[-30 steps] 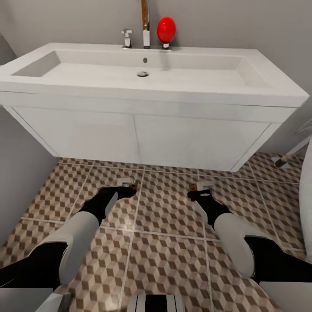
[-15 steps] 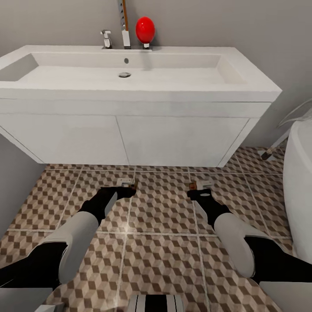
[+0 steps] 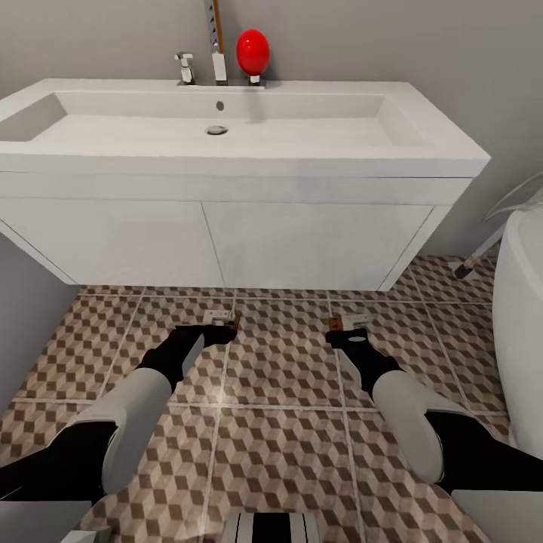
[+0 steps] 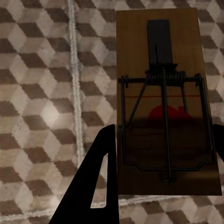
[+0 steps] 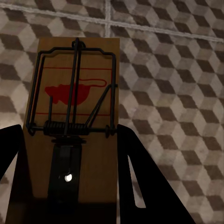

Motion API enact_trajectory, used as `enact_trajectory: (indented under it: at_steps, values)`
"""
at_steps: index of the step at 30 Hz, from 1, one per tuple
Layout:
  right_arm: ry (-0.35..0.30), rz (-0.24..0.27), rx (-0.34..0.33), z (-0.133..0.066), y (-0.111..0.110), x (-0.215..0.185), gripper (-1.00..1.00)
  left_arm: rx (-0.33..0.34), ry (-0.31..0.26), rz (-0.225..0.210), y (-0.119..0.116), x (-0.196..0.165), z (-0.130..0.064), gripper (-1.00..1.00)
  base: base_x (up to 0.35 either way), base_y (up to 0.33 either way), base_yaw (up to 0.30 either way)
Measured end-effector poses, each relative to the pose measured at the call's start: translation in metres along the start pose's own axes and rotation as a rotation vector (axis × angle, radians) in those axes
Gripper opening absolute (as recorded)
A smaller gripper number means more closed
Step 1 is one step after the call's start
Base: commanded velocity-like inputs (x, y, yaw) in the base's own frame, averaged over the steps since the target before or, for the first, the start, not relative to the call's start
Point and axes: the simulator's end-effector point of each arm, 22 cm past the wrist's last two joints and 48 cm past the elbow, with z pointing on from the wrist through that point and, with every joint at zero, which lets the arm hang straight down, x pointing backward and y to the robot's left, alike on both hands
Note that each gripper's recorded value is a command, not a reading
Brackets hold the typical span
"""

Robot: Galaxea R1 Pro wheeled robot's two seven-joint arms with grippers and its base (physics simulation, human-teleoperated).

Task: Take the four mousetraps from the cabinet in the bathroom and place them on the bathroom floor. Make sure all four end up on the same floor surface, and ensure that at least two of them are either under or directly next to the same bathroom sink.

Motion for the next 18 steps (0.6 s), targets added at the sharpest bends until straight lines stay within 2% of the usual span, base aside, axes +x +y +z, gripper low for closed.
enact_trajectory:
  at_steps: [11,18]
  values:
    - [-0.002,0.0,0.016,0.0,-0.004,-0.001,-1.0,-0.004,-0.003,0.001,-0.001,-0.001,0.0,-1.0,0.0,0.0,0.0]
    - [-0.089,0.028,0.041,-0.001,-0.008,-0.019,-1.0,-0.003,0.011,-0.003,-0.001,0.003,0.0,-1.0,0.0,0.0,0.0]
